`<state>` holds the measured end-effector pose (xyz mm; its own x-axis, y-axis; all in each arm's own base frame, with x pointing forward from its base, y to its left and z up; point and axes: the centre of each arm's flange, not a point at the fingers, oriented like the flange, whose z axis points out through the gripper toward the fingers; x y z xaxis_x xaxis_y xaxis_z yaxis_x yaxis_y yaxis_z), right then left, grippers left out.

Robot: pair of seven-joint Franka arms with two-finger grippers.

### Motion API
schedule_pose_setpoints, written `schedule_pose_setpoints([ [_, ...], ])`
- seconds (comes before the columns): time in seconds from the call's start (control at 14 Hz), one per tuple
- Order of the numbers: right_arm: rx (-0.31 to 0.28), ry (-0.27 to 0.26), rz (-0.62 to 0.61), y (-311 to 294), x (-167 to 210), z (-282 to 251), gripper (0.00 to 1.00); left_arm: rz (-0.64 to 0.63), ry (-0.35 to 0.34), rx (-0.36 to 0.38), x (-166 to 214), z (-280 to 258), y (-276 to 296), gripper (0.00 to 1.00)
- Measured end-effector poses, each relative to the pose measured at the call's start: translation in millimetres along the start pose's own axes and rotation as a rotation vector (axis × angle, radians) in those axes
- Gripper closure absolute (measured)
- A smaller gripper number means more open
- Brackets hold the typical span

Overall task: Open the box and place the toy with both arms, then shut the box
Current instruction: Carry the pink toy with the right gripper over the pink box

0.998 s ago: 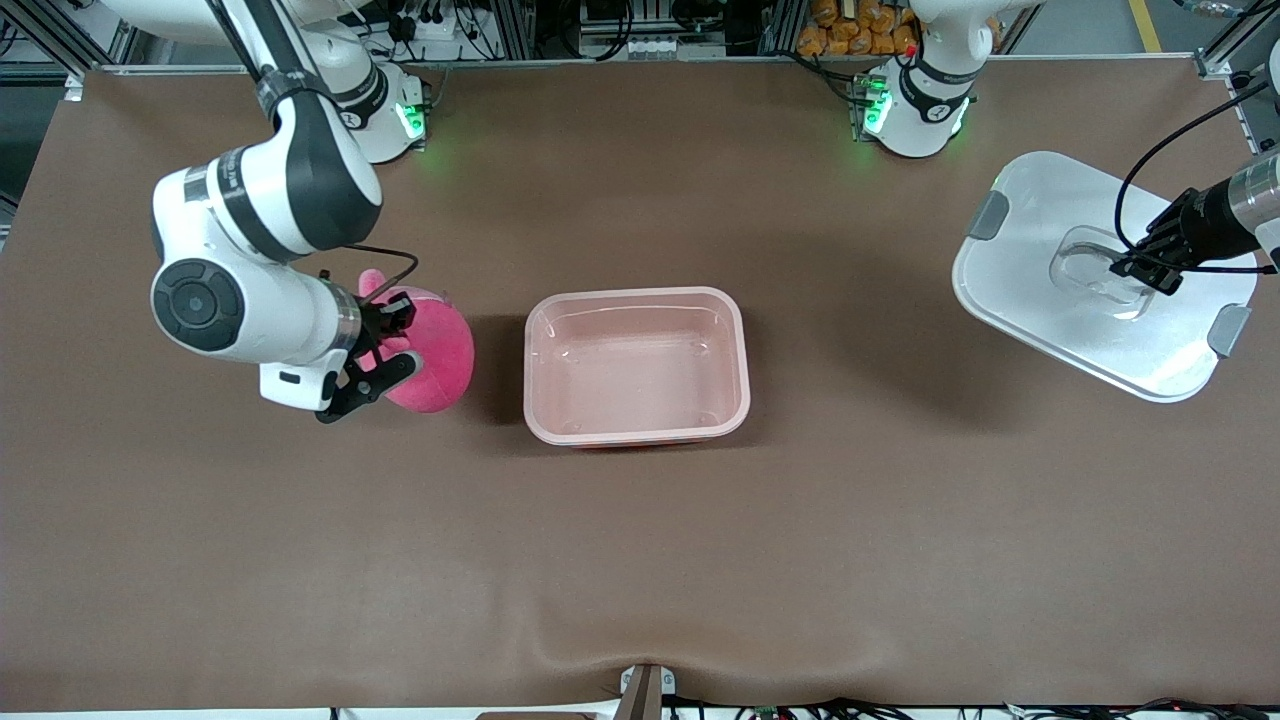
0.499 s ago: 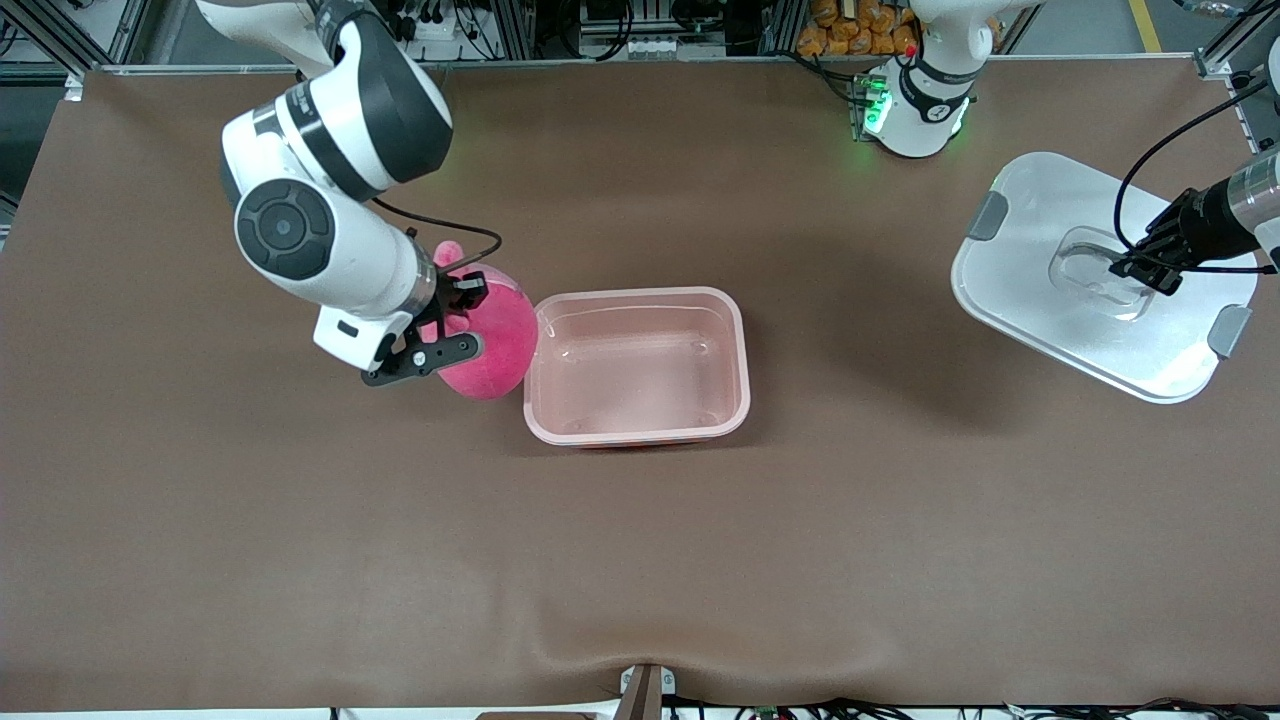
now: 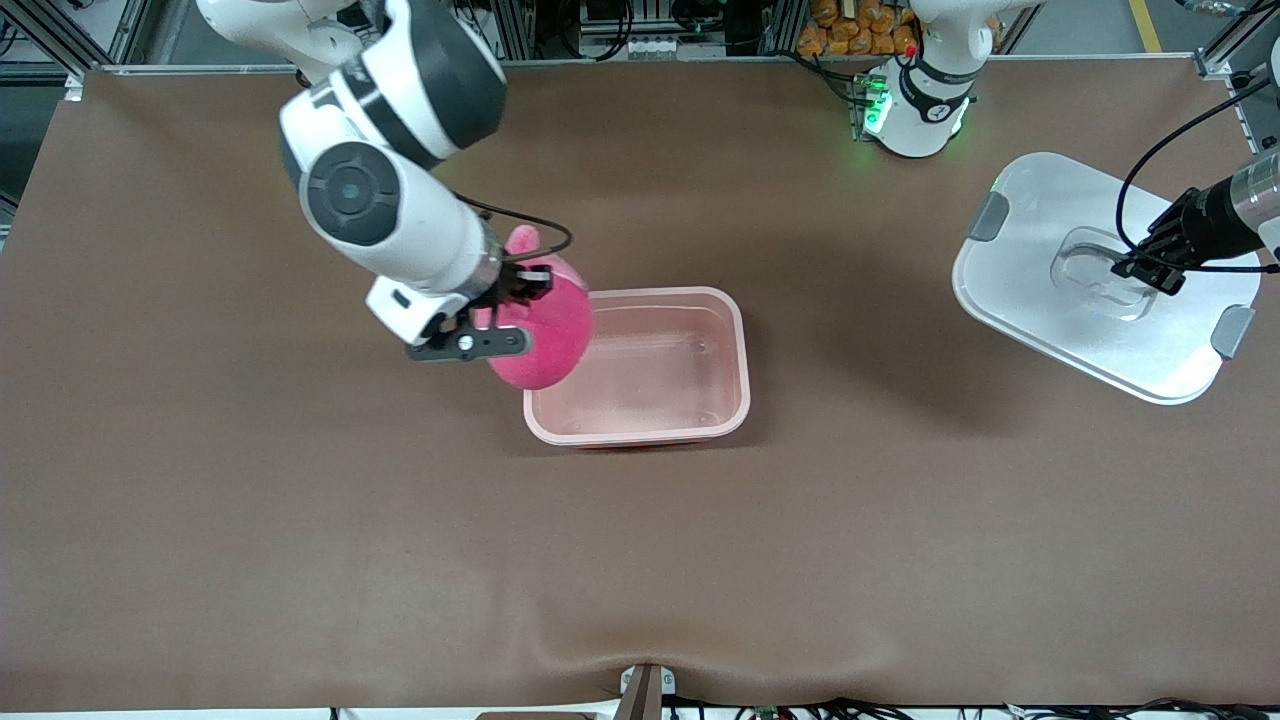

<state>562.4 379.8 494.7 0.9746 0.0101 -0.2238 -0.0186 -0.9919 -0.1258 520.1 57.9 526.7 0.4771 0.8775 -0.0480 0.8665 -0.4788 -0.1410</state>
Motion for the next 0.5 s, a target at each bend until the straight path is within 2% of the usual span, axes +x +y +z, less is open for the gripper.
schedule_pose_setpoints([
  [0.14, 0.006, 0.008, 0.042, -18.4, 6.2, 11.6, 0.87, -0.005, 0.001, 0.000, -1.6, -0.4, 1.1, 0.93],
  [0.36, 0.065, 0.004, 0.134, -30.2, 18.1, 21.8, 0.87, -0.020, 0.003, 0.000, -5.6, -0.6, 3.9, 0.93],
  [0.5, 0.076, 0.003, 0.155, -28.5, 23.9, 24.4, 0.87, -0.034, 0.005, 0.001, -11.0, -0.8, 7.6, 0.93],
])
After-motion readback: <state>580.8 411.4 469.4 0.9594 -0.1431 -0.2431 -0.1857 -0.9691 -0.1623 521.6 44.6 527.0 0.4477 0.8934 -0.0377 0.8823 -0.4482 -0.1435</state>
